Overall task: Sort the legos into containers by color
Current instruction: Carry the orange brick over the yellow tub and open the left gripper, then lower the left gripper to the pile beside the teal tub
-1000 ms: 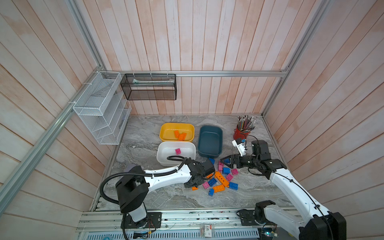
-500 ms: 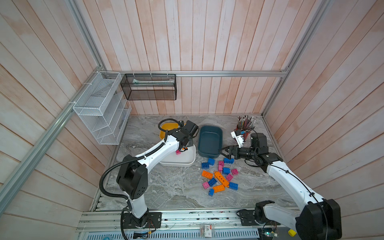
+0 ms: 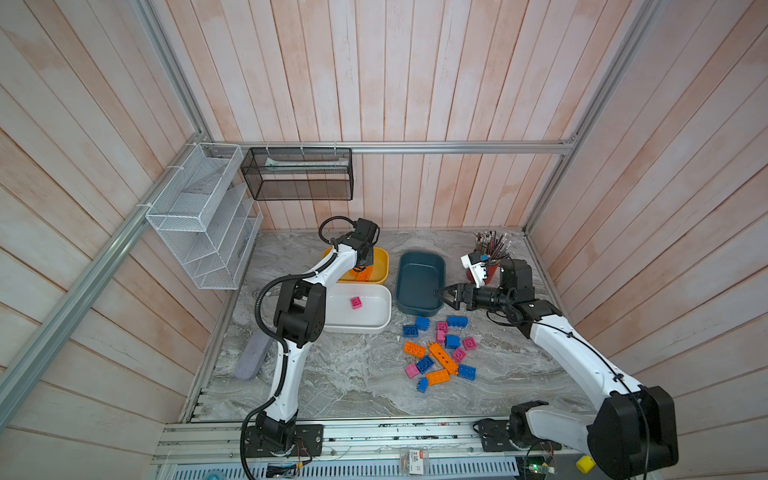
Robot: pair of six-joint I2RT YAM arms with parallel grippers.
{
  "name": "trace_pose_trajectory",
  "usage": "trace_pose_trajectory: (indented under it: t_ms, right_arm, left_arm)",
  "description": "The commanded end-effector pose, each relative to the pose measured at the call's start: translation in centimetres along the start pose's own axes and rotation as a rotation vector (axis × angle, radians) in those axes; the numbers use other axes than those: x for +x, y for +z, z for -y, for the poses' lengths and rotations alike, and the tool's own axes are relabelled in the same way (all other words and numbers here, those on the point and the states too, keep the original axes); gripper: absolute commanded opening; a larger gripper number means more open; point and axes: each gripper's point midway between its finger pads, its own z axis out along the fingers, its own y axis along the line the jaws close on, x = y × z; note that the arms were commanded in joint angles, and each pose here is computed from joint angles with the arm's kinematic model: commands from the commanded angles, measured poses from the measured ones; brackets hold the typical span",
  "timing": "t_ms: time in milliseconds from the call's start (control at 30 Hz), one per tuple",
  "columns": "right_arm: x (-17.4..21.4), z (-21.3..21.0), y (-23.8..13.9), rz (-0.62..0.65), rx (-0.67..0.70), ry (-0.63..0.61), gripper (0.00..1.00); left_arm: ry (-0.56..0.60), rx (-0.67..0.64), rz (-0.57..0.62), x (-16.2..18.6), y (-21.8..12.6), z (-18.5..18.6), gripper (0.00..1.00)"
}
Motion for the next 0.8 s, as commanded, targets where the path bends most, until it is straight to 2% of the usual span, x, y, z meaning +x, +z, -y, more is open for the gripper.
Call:
trace_pose_trajectory:
  t_ms: [0,33,67,100,267,400,500,700,767]
  right_arm:
    - [-0.8,-0.3,0.0,0.014,0.005,-0.022,0.98]
    - [-0.9,-0.3,0.0,0.015,0.009,-0.027,0.98]
    - [-1.0,-0.3,-0.1,0.017,0.013,-0.032,0.98]
    - [-1.1,-0.3,-0.2,0.021,0.014,-0.034,0.98]
    - [-1.3,-0.3,-0.7,0.025,0.022,-0.047,0.98]
    - [-1.5,-0.1,-1.5,0.033,0.037,-0.054,0.98]
    - [-1.4,-0.1,-2.0,0.034,0.040,-0.060,0.98]
    - [-0.3,-0.9,-2.5,0.013,0.017,-0.083,0.98]
    - [0.0,-0.5,-2.7,0.003,0.046,-0.091,0.98]
  left_arm:
    - [0.056,-0.004,0.018,-1.4,0.0,0.2,0.29]
    - [0.066,-0.003,0.021,-1.6,0.0,0.2,0.35]
    - [0.077,-0.005,0.027,-1.8,-0.1,0.2,0.48]
    - [0.089,-0.003,0.031,-2.0,-0.2,0.1,0.56]
    - [0.090,0.064,0.069,-3.6,-4.0,-0.2,0.72]
    - [0.071,0.219,0.090,-3.6,-10.1,1.2,0.77]
    - [0.070,0.350,0.116,-1.5,-15.2,3.2,0.80]
    - [0.146,0.492,0.085,6.7,-21.9,6.6,0.82]
    - [0.215,0.530,0.069,10.0,-23.4,8.2,0.83]
